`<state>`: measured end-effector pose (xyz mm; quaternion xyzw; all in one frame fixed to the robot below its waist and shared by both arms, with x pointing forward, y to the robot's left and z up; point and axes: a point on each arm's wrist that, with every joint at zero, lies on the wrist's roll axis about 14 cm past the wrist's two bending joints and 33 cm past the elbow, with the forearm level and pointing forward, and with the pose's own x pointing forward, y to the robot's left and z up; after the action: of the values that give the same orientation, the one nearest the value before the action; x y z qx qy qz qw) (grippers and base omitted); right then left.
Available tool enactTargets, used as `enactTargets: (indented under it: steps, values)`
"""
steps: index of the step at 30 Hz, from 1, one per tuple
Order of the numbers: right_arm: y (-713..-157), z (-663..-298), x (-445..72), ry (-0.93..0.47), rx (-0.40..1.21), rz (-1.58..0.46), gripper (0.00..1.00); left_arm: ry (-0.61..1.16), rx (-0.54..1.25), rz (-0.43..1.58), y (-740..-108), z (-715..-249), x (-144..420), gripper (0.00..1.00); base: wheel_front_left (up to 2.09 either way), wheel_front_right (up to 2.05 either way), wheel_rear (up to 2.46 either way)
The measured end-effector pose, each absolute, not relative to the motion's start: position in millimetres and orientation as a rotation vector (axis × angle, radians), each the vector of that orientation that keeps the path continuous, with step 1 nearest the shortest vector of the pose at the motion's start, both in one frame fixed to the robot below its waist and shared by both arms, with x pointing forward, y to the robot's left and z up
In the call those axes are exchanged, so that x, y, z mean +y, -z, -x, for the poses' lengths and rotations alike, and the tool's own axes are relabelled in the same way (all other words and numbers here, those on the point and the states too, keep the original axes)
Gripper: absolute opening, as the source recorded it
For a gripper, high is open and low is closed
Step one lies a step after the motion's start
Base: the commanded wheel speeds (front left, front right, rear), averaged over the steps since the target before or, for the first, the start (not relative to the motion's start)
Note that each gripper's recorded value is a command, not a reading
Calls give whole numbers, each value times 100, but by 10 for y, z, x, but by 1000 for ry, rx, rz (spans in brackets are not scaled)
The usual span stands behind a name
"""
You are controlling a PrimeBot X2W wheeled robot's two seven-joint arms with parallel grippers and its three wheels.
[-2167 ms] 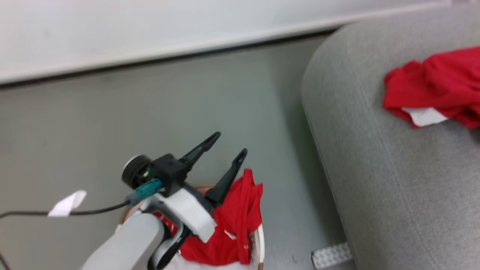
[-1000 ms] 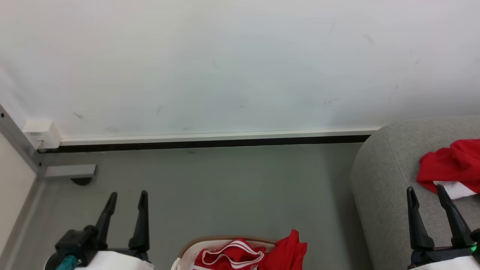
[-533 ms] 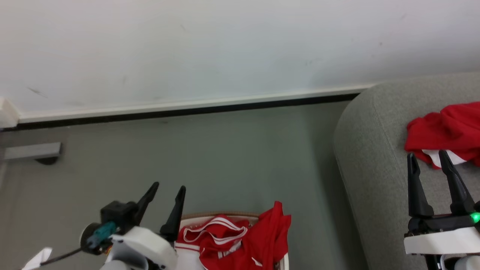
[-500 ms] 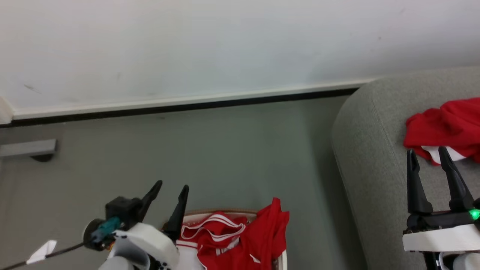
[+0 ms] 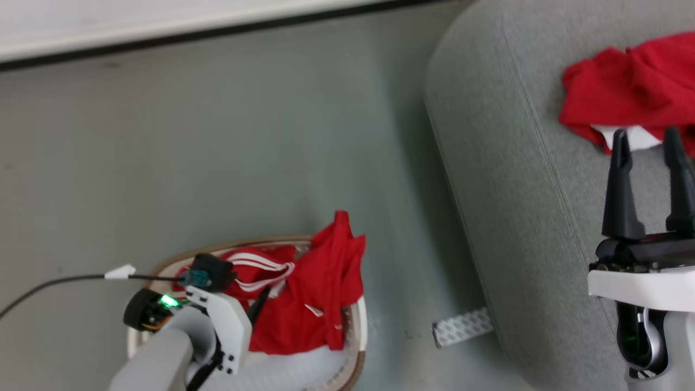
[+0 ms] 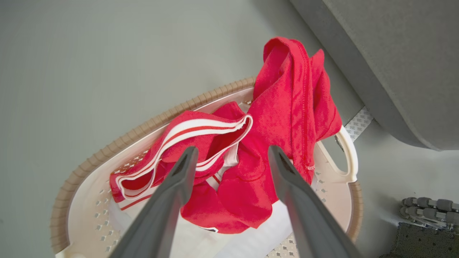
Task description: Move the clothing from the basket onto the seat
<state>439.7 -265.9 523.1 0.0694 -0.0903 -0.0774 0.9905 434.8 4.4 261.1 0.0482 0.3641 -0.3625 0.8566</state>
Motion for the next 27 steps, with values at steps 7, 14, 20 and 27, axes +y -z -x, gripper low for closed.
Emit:
enactTargets:
  steps: [7, 14, 20, 27]
  values:
    - [-4968, -4477, -2912, 229, -123, -116, 100, 853, 923, -204, -1888, -4313, -21, 100, 0, 0, 0]
    - [-4698, -4418, -3122, 296, -44, -101, 100, 924, 983, -256, -1390, -4351, -156, 100, 0, 0, 0]
    - [-4566, -4357, -3215, 328, 0, -78, 100, 984, 1076, -293, -1127, -4099, -269, 100, 0, 0, 0]
    - [-4569, -4367, -3199, 323, 0, -82, 100, 964, 1050, -243, -1190, -4152, -328, 0, 0, 0, 0]
